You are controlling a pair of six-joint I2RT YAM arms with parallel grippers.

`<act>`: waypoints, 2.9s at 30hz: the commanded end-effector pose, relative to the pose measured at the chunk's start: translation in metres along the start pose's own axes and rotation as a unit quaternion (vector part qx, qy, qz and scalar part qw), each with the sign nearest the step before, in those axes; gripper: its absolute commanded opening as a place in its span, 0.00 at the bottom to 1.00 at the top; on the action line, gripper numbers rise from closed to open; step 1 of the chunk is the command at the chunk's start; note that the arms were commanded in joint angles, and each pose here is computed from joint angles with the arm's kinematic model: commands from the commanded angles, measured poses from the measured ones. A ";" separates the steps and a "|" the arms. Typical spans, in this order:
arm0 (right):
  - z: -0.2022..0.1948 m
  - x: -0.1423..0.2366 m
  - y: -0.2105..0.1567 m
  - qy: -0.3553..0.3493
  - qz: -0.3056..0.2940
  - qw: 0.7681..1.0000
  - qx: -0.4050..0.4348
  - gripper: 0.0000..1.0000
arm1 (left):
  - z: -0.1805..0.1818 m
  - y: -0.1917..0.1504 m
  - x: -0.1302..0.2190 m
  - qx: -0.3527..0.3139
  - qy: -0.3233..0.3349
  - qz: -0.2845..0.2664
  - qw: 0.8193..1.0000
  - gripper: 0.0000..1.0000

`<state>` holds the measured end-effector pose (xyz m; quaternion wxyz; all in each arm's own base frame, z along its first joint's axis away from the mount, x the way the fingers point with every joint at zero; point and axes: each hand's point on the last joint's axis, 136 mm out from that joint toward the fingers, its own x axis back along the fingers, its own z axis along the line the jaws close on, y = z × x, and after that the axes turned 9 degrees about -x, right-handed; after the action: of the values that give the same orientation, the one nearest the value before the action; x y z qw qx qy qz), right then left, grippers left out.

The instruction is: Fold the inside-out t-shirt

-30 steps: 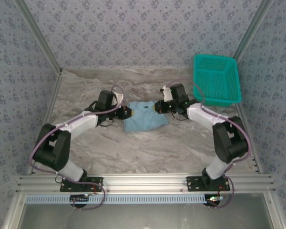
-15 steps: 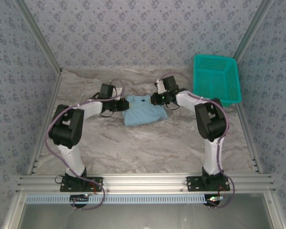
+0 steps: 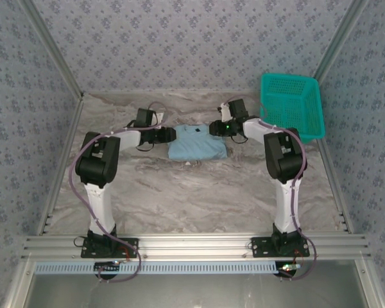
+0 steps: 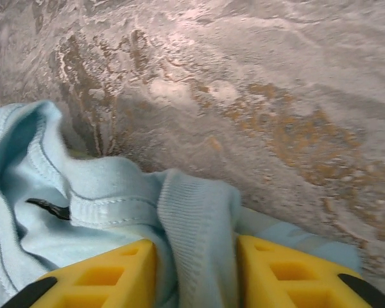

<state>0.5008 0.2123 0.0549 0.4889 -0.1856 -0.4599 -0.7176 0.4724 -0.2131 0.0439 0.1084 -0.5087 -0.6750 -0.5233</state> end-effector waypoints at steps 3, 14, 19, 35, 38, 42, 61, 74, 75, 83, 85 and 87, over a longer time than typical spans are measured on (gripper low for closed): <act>0.004 0.045 0.033 -0.001 -0.038 0.999 0.012 0.52 | 0.001 0.024 0.034 -0.015 0.035 -0.025 0.999 0.57; 0.059 0.050 0.007 0.054 -0.046 0.997 0.024 0.49 | -0.052 0.026 0.068 0.003 -0.033 -0.064 0.997 0.60; 0.062 0.014 -0.005 0.077 -0.019 0.997 -0.025 0.42 | -0.077 0.020 0.036 -0.014 -0.070 -0.035 0.997 0.59; -0.002 -0.006 -0.006 0.046 -0.005 0.991 -0.124 0.42 | -0.016 -0.028 -0.003 0.001 0.032 0.032 0.999 0.56; 0.022 0.011 0.009 0.085 -0.022 0.991 -0.106 0.44 | -0.029 -0.005 0.011 -0.007 0.023 0.006 1.000 0.56; 0.047 0.043 0.020 0.119 -0.044 0.989 -0.077 0.47 | -0.051 0.027 0.038 -0.011 0.004 -0.042 0.999 0.59; 0.027 0.067 -0.041 0.041 -0.018 0.998 -0.050 0.50 | -0.035 -0.026 0.020 0.081 0.031 0.067 0.994 0.67; 0.020 0.068 -0.047 0.038 -0.017 0.997 -0.058 0.49 | -0.059 -0.048 -0.022 0.095 -0.017 0.100 0.990 0.44; 0.020 0.068 -0.047 0.038 -0.017 0.997 -0.058 0.49 | -0.060 -0.047 -0.024 0.095 -0.018 0.100 0.990 0.41; 0.020 0.079 -0.045 0.037 -0.024 0.997 -0.056 0.49 | -0.046 -0.008 -0.013 0.057 -0.010 0.072 0.996 0.00; 0.020 0.082 -0.045 0.035 -0.026 0.998 -0.054 0.49 | -0.035 0.001 0.002 0.046 -0.005 0.069 0.997 0.00; 0.019 0.088 -0.044 0.032 -0.029 0.998 -0.052 0.49 | -0.020 0.009 0.021 0.035 -0.001 0.067 0.997 0.00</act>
<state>0.4240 0.1943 0.0962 0.4787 -0.1777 -0.3970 -0.7627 0.4553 -0.2493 0.0492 0.1713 -0.5506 -0.6669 -0.4719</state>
